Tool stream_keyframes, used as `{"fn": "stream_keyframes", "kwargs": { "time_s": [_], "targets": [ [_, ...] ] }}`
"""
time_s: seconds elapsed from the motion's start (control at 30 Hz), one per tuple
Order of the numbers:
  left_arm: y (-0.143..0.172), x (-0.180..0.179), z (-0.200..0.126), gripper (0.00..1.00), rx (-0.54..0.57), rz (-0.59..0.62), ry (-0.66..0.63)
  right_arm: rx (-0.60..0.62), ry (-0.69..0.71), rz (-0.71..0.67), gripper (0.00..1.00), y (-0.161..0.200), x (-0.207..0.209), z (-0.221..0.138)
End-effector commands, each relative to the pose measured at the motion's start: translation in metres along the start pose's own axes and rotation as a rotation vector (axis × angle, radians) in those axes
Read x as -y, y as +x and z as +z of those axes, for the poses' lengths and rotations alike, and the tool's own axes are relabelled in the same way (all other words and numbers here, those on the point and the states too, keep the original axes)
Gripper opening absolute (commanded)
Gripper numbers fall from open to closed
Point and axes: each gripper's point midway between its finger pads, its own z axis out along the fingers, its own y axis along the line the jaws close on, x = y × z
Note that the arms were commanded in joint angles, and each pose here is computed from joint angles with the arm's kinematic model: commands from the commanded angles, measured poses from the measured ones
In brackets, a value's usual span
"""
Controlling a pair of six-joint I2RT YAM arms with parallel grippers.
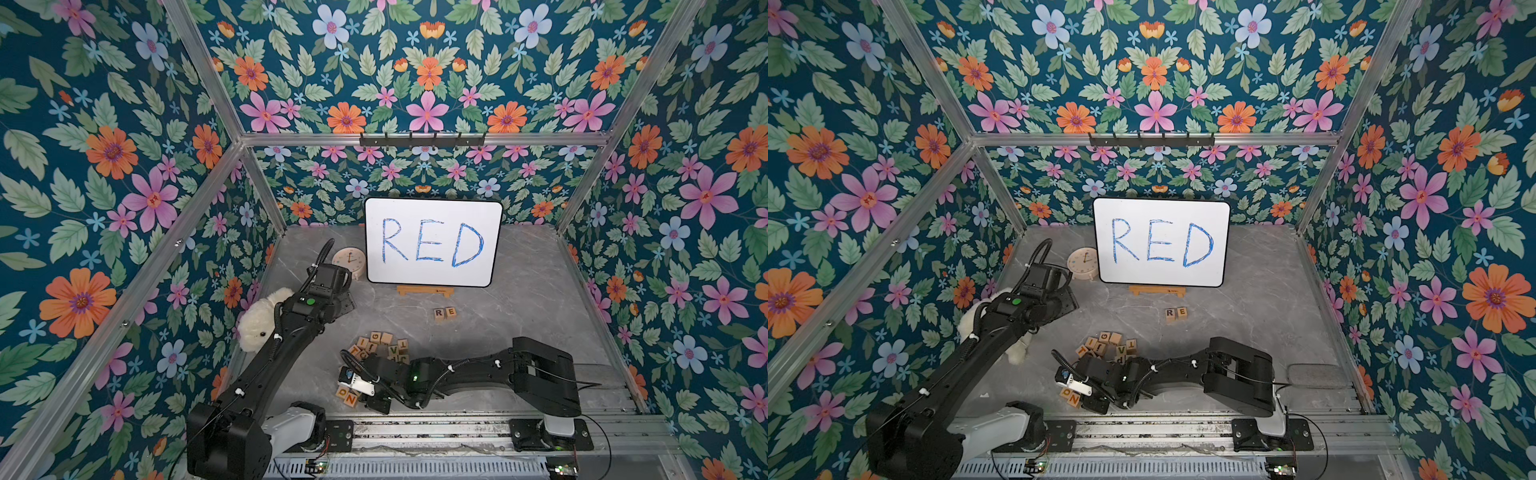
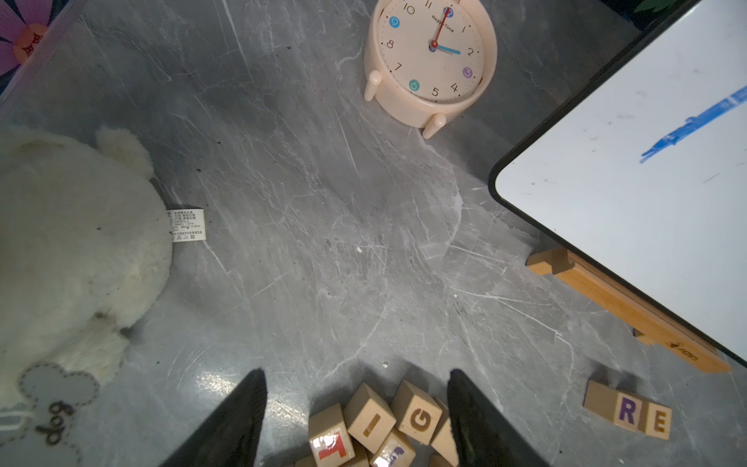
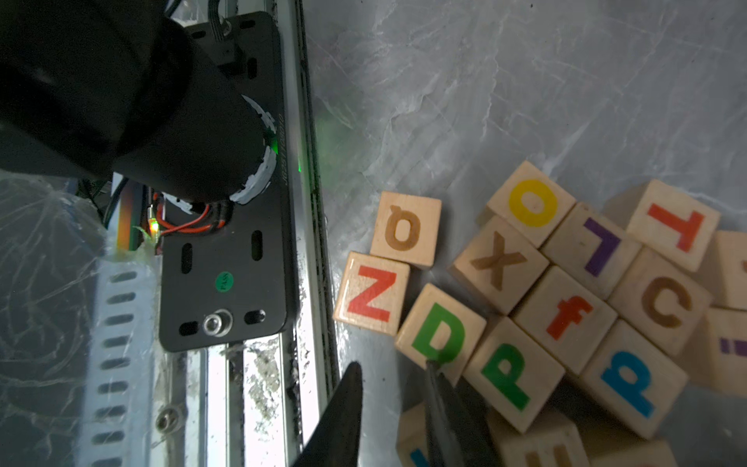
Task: Assemble the uppercase word "red" with letter blocks
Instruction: Pick up the letter block from the center of the board.
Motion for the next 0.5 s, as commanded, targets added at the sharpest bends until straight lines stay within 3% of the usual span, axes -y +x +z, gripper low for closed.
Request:
{"fn": "stream_keyframes", "kwargs": {
  "time_s": [0.0, 0.47],
  "targets": [
    [-0.0005, -0.0054, -0.0029, 0.73, 0.008, -0.006, -0.021, -0.035, 0.097, -0.017, 0.29, 0.0064, 0.0087, 0.0019],
    [-0.0021, -0.0061, -0.0084, 0.73, 0.022, -0.026, -0.008, -0.087, 0.146, -0.012, 0.35, 0.0128, 0.0116, 0.0072]
  ]
}}
